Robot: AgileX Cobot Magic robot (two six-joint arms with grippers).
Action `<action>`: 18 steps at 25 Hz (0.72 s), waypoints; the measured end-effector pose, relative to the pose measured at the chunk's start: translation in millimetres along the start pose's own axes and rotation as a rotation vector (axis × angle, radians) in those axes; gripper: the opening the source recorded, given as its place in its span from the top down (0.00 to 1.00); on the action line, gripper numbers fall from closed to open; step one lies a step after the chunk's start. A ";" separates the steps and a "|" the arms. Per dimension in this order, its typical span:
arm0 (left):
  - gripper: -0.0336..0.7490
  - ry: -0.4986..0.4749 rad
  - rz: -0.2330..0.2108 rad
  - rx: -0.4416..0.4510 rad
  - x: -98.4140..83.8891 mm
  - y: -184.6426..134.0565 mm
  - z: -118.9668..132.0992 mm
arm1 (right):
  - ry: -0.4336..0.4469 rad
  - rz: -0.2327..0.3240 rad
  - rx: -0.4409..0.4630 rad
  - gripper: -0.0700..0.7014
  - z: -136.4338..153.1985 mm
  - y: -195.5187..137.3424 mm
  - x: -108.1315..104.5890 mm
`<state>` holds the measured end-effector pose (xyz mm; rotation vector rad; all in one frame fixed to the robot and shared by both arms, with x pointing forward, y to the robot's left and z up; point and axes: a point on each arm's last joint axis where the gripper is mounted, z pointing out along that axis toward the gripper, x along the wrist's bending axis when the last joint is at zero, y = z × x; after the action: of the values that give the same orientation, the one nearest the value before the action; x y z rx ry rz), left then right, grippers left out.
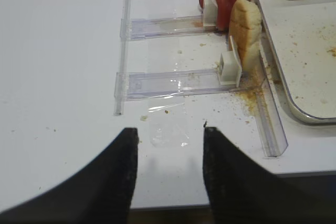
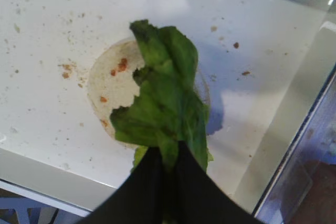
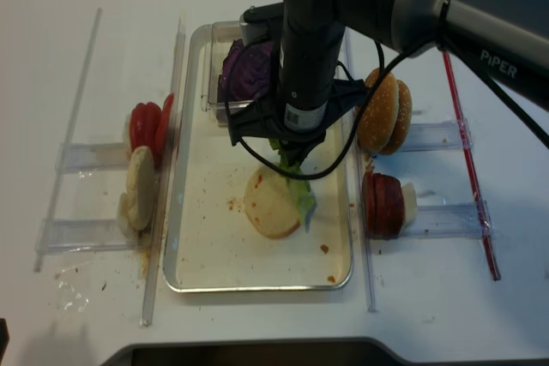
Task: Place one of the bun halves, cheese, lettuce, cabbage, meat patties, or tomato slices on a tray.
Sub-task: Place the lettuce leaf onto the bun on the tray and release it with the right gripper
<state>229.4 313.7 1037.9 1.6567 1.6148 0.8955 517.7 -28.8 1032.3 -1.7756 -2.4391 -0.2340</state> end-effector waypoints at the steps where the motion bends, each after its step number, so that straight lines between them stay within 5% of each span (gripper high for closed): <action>1: 0.59 0.000 0.000 0.000 0.0 0.0 0.0 | 0.007 0.003 0.003 0.83 0.0 -0.3 0.7; 14: 0.59 0.000 0.000 0.000 0.0 0.0 0.0 | 0.005 -0.003 0.075 0.83 28.3 -1.9 13.3; 18: 0.59 0.000 0.000 0.000 0.0 0.0 0.0 | 0.008 -0.002 0.075 0.75 28.3 -1.9 13.5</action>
<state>229.4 313.7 1037.9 1.6567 1.6148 0.8955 511.6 -11.4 1006.9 -1.7386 -2.4106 -0.1465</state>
